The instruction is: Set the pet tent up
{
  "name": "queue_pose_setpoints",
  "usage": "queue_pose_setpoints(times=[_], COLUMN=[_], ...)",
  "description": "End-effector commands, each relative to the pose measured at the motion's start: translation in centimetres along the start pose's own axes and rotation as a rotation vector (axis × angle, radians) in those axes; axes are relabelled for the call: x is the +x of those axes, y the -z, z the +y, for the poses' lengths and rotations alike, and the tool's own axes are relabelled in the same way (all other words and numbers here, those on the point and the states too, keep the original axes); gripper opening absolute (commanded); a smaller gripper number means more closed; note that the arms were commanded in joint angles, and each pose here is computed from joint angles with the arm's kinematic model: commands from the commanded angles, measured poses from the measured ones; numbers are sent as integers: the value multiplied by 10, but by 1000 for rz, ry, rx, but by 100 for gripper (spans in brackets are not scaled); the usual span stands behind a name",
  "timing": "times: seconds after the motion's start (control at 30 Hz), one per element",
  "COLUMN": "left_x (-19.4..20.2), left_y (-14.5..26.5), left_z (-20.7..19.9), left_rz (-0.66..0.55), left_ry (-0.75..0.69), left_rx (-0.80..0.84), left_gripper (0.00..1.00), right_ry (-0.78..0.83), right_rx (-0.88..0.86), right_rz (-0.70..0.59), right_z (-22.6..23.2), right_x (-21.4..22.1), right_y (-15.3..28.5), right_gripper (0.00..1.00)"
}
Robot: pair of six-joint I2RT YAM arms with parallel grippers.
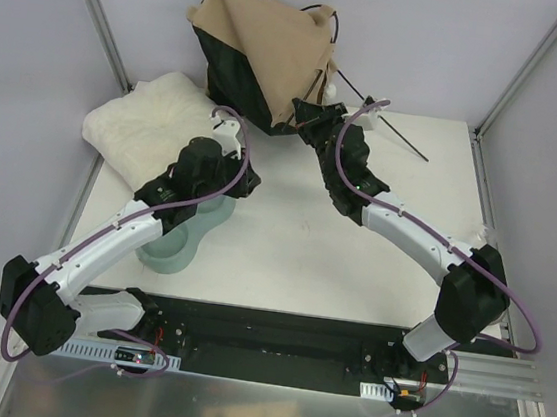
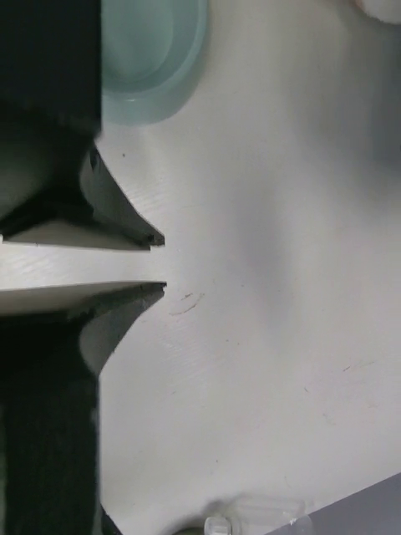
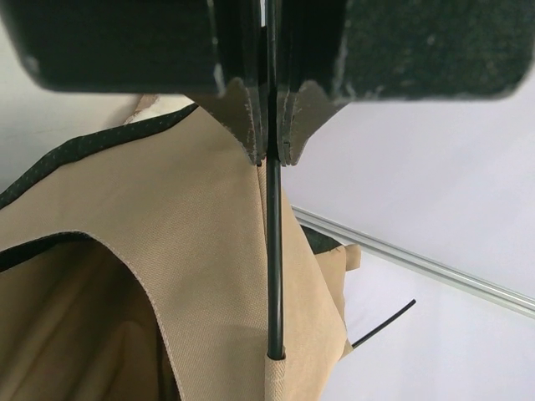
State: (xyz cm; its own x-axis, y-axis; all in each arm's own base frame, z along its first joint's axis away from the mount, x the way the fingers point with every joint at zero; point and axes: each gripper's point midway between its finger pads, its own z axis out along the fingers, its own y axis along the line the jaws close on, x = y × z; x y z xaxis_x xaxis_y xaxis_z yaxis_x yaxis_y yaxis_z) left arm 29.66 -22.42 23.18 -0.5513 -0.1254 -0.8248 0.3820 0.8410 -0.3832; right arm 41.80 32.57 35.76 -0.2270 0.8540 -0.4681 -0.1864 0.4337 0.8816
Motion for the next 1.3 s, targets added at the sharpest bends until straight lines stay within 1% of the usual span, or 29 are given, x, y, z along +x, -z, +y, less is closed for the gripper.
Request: queue_pose_setpoints(times=[0.0, 0.03, 0.07, 0.1, 0.17, 0.27, 0.3, 0.43, 0.57, 0.67, 0.73, 0.83, 0.93, 1.0, 1.13, 1.2, 1.27], left_x=[-35, -44, -46, -58, -70, -89, -94, -118, -134, -142, -144, -141, -136, -137, -143, -145, -144], left_y=[-1, -1, -2, -1, -3, -6, -8, -15, -25, -30, -33, -38, -40, -40, -45, -49, -54], left_z=[-10, -8, -7, -9, -10, -11, -10, -7, 3, 5, -1, -9, -14, -19, -19, -17, -16], left_rz=[-104, -138, -147, -199, -254, -327, -347, -397, -412, -427, -429, -420, -416, -427, -442, -441, -429], left_ry=[-73, -87, -101, -122, -150, -188, -191, -185, -168, -169, -190, -236, -282, -312, -328, -326, -326], left_rx=[23, 8, 2, 9, 8, 8, 3, 6, 9, 42, 83, 143, 186, 215, 209, 198, 192], left_gripper=[29, 36, 48, 56, 69, 79, 80, 80, 71, 65, 61, 61, 64, 64, 64, 60, 51], right_ry=[25, 25, 24, 23, 19, 14, 13, 10, 3, -3, -6, -9, -14, -14, -26, -30, -35], right_rx=[-6, -9, -5, -3, 0, 0, 1, 3, 1, -2, -4, -8, -9, -8, -9, -13, -11], right_rz=[-30, -25, -21, -16, -9, -2, 2, 11, 18, 23, 24, 25, 23, 27, 32, 35, 36], right_z=[0, 2, 1, 0, 0, 1, 0, -1, 0, 1, 2, 4, 5, 4, 4, 6, 5], right_x=[-7, -6, -5, -3, -1, 1, 2, 5, 6, 8, 8, 8, 7, 9, 9, 10, 11], right_y=[-6, -6, -6, -6, -6, -6, -5, -5, -4, -4, -4, -4, -5, -6, -6, -5, -5], right_gripper=[0, 0, 0, 0, 0, 0, 0, 0, 0, 0, 0, 0, 0, 0, 0, 0, 0])
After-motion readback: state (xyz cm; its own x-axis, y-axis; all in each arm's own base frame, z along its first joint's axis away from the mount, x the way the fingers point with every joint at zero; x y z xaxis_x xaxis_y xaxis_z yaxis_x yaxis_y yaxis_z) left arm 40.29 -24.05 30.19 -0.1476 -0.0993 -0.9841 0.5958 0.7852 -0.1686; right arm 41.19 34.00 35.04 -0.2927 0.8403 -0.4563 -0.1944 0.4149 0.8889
